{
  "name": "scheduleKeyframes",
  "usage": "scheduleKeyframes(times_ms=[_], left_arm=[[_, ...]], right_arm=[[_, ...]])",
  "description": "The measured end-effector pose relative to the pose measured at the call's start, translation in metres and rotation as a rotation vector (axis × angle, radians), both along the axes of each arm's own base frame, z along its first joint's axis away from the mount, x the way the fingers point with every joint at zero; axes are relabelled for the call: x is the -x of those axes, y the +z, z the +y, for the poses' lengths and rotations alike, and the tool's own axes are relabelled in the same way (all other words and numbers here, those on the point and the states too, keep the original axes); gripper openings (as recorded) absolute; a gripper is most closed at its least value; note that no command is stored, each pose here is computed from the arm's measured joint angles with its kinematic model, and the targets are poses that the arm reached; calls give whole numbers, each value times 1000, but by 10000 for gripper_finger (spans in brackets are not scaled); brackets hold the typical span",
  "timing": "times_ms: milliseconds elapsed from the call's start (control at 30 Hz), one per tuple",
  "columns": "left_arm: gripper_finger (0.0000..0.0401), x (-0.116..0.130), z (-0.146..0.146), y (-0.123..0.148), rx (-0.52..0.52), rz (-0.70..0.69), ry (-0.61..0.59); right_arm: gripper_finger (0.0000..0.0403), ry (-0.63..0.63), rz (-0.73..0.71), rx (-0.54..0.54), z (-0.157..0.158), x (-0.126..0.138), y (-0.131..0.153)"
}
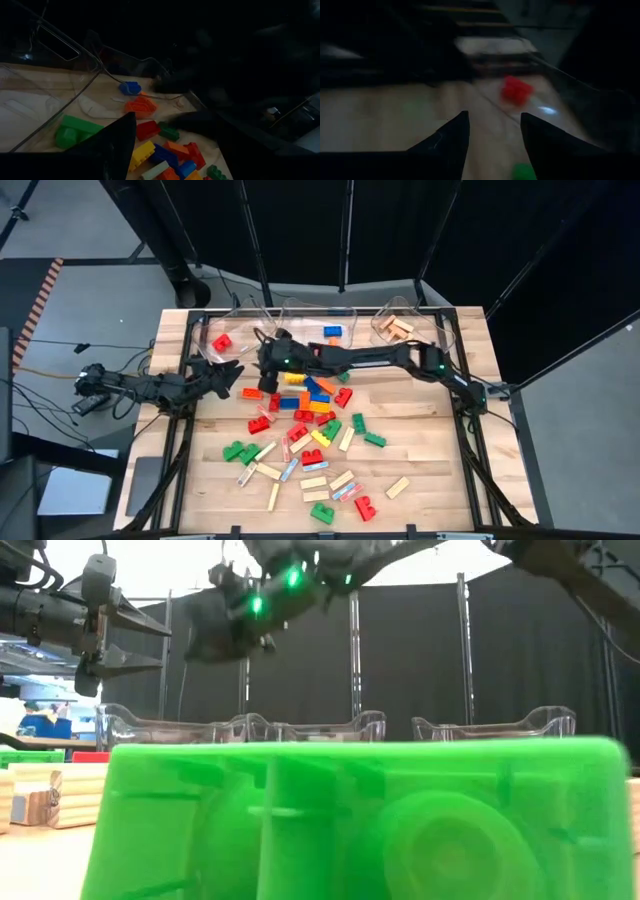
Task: Sort blocks by size
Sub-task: Adjust the middle transparent bin
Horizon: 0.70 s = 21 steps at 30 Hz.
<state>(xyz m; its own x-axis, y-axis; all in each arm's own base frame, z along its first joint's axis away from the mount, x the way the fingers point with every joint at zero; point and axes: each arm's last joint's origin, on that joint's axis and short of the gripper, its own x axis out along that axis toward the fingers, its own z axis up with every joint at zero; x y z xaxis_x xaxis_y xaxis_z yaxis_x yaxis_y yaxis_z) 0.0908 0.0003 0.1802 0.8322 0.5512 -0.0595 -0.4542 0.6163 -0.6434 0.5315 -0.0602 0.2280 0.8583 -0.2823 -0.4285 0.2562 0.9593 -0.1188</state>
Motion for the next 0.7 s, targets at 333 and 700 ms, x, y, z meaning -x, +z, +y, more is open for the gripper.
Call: scheduleKeyframes(times_ms=[333, 700], left_arm=[[269, 0, 0, 0, 0, -1, -1], [269, 0, 0, 1, 3, -11, -1]], right_arm=[[89, -13, 404, -170, 25, 16, -67], [25, -211, 560, -208, -15, 40, -80]])
